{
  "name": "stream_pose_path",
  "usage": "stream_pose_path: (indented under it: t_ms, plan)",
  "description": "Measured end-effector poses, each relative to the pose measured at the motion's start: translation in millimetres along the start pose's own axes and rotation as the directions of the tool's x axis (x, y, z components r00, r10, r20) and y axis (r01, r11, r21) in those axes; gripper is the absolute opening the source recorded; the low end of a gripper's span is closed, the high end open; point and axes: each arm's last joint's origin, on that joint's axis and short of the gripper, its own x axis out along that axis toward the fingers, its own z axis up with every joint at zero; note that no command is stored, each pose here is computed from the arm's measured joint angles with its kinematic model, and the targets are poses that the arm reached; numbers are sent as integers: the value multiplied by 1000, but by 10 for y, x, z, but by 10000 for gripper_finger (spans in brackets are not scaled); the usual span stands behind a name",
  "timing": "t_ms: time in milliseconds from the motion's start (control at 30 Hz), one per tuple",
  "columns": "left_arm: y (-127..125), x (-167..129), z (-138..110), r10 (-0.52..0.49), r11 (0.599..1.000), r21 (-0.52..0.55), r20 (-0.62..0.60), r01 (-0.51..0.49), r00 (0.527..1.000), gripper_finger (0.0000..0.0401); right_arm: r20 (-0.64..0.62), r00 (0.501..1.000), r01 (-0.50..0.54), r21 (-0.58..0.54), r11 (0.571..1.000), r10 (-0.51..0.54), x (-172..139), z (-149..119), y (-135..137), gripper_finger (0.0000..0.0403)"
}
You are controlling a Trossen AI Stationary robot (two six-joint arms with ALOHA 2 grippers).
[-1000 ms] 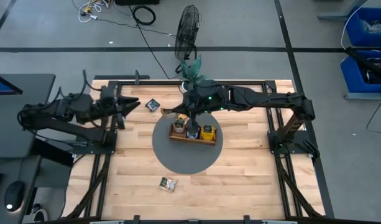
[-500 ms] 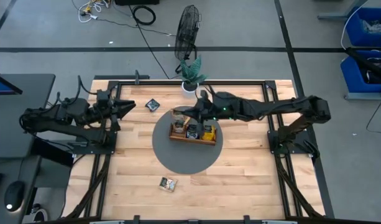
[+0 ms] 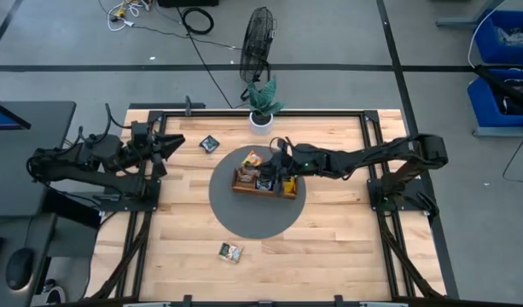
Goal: Pick & Place Tea
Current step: Put the brown tea bag into the left section of the wooden organizer
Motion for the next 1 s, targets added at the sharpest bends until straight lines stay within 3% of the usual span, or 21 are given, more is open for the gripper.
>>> stream_pose_path:
  t_ms: [267, 567, 1000]
  plan:
    - [8, 1, 3, 28, 1000, -7, 12, -28, 1000, 71, -48, 998, 45, -4, 999, -45, 209, -231, 19, 0]
    - [9, 1, 3, 32, 999, -20, 13, -32, 999, 71, -11, 999, 43, 1, 999, -43, 354, -346, 35, 0]
    - [13, 1, -3, 39, 999, -21, 9, -38, 999, 71, -63, 997, 45, 0, 999, -45, 506, -584, 40, 0]
